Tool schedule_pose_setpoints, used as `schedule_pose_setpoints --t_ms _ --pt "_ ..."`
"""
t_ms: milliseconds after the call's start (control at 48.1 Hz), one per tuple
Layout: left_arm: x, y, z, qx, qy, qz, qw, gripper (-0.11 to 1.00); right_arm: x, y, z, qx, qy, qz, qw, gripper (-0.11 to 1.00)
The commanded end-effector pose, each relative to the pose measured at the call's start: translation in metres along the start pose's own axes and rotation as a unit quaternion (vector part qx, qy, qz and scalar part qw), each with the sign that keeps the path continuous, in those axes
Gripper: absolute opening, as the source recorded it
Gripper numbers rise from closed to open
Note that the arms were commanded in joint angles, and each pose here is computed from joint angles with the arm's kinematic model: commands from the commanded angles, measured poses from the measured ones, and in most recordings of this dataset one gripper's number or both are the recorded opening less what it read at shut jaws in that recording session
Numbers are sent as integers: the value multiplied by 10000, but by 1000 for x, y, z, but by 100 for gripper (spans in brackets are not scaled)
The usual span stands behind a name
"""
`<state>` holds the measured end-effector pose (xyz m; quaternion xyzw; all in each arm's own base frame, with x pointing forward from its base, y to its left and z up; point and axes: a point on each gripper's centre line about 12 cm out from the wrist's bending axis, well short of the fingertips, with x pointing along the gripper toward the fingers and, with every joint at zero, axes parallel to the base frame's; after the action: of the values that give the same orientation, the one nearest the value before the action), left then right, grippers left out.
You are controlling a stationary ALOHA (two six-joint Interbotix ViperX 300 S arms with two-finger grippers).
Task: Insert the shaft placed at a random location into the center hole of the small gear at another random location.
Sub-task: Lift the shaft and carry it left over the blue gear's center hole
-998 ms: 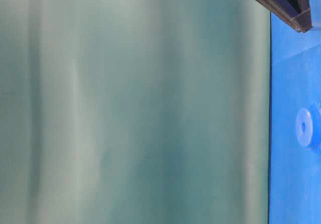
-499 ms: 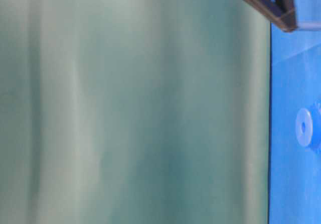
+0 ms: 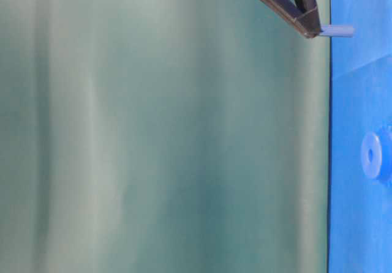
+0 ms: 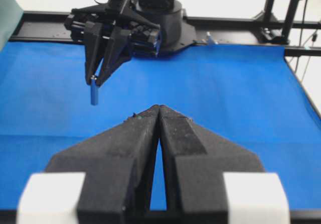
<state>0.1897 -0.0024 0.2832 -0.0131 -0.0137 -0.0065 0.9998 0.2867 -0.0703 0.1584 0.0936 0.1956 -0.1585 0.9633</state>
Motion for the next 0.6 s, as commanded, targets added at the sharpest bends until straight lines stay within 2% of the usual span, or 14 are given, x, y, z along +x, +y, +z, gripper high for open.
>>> schedule_pose_setpoints --t_ms 0,229,582 --pt "1 0 5 0 -69 -2 10000 0 2 2 12 -5 -190 27 9998 3" --pt "1 0 5 0 -69 -2 10000 0 19 6 24 -12 -217 54 9997 3" --pt "1 0 3 -8 -38 -1 10000 0 75 21 54 -130 -89 180 9997 3"
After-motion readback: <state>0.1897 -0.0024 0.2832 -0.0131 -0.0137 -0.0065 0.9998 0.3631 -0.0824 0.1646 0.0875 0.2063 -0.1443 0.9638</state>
